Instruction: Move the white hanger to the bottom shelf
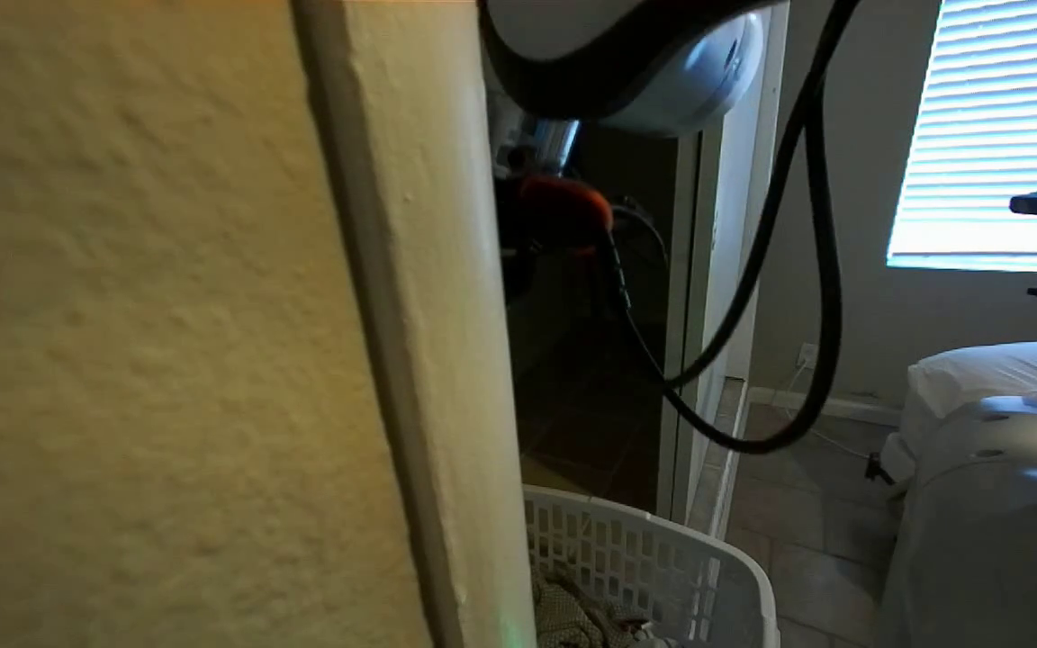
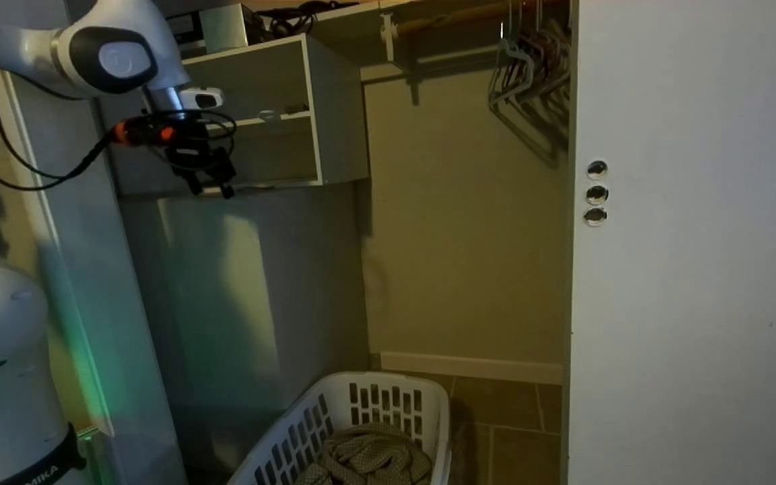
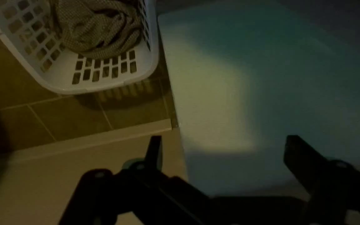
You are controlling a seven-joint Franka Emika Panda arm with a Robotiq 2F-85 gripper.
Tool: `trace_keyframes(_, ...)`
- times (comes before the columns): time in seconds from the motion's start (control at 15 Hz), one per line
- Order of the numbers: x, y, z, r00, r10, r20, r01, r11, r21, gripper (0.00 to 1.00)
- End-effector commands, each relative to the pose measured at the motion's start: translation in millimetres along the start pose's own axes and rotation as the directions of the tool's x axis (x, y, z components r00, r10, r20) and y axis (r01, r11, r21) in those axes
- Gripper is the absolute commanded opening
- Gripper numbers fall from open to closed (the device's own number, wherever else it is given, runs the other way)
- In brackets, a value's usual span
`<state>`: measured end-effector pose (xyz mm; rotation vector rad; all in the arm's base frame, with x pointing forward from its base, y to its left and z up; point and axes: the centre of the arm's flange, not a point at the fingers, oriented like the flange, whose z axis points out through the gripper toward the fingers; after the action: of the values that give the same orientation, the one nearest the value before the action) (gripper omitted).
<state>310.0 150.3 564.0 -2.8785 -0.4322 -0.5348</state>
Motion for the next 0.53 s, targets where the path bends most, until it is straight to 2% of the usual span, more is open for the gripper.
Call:
trace_keyframes(0.0,41.0,-0.8,-44.4,0.996,0.027,-0.081,-0.019,0.995,0.099,1.0)
trace_keyframes(0.2,63.4,-2.2,-64.1,0.994,0.041,-0.101,-0.027,0.99,0.136,1.0)
trace_keyframes(0.27,37.6,2.0,-59.8,0.992,0.042,-0.116,-0.032,0.995,0.091,1.0)
trace_keyframes(0.47,51.1,0.7,-61.9,0.992,0.045,-0.116,-0.033,0.994,0.1,1.0)
